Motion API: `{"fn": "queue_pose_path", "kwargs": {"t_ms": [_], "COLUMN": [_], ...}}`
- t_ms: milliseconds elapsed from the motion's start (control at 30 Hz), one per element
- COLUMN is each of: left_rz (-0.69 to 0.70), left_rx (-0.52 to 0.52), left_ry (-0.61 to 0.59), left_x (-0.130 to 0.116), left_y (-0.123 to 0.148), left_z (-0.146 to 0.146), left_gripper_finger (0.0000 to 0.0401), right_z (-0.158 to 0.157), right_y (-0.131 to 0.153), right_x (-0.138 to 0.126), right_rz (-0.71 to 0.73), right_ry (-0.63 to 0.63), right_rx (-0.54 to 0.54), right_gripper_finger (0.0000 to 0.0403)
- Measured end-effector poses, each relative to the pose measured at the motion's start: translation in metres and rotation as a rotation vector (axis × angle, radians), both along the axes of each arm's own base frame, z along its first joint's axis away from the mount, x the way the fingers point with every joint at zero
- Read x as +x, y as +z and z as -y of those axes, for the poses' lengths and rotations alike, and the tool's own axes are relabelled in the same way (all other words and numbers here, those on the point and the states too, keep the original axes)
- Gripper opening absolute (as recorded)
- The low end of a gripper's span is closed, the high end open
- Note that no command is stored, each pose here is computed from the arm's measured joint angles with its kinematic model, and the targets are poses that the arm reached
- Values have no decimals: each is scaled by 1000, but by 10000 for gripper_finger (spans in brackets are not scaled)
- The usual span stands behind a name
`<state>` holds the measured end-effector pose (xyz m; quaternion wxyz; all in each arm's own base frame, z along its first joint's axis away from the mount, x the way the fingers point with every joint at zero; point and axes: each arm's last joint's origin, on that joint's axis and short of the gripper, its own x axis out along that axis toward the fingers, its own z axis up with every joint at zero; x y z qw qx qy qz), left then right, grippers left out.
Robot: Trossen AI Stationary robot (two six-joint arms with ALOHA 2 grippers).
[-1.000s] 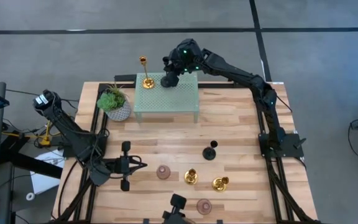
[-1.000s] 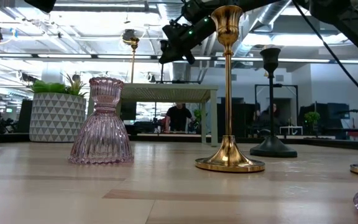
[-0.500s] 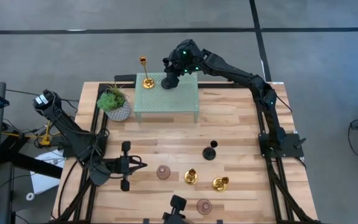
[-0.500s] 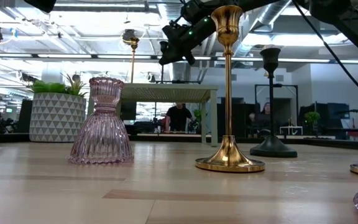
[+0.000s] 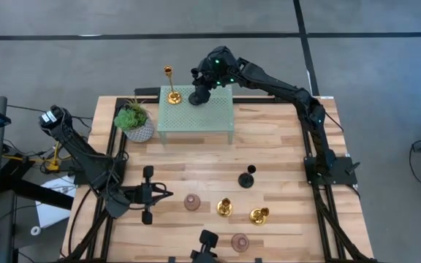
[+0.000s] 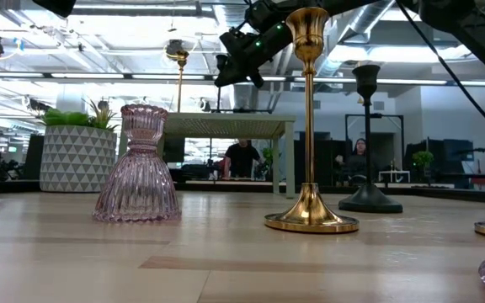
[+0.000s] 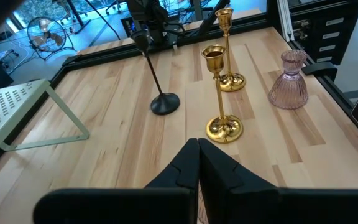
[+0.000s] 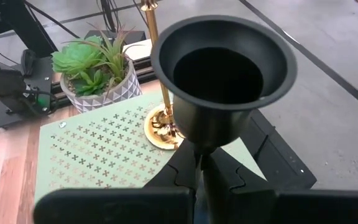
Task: Pick & Place candle stick holders
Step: Put the bottom left black candle holder on the shelf, then put the middle pink glass candle holder on the shelf
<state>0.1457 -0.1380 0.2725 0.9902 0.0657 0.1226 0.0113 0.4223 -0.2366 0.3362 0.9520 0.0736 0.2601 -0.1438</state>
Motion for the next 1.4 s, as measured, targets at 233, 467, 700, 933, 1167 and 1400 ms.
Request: {"fn": "queue_pose_path", "kwargs": {"t_ms": [233, 467, 700, 933, 1167, 1400], "left_rz": [0, 0, 0, 0, 0, 0], "left_rx": [0, 0, 0, 0, 0, 0], "left_ry": [0, 0, 0, 0, 0, -1], "left_x": [0, 0, 0, 0, 0, 0], "left_y": [0, 0, 0, 0, 0, 0], "left_z": [0, 0, 0, 0, 0, 0], "left_gripper_finger": [5, 5, 5, 5, 5, 5], "right_z": [0, 0, 0, -1, -2, -3], "right_y": [0, 0, -1, -7, -6, -10], "right_x": [0, 0, -1, -5, -5, -7], "right_rz": [0, 1, -10, -82, -89, -138], "right_ry": [0, 0, 1, 24, 33, 61], "right_rx": [0, -1, 4, -1, -7, -27], "right_gripper_finger": [29, 47, 49, 55, 113, 180]}}
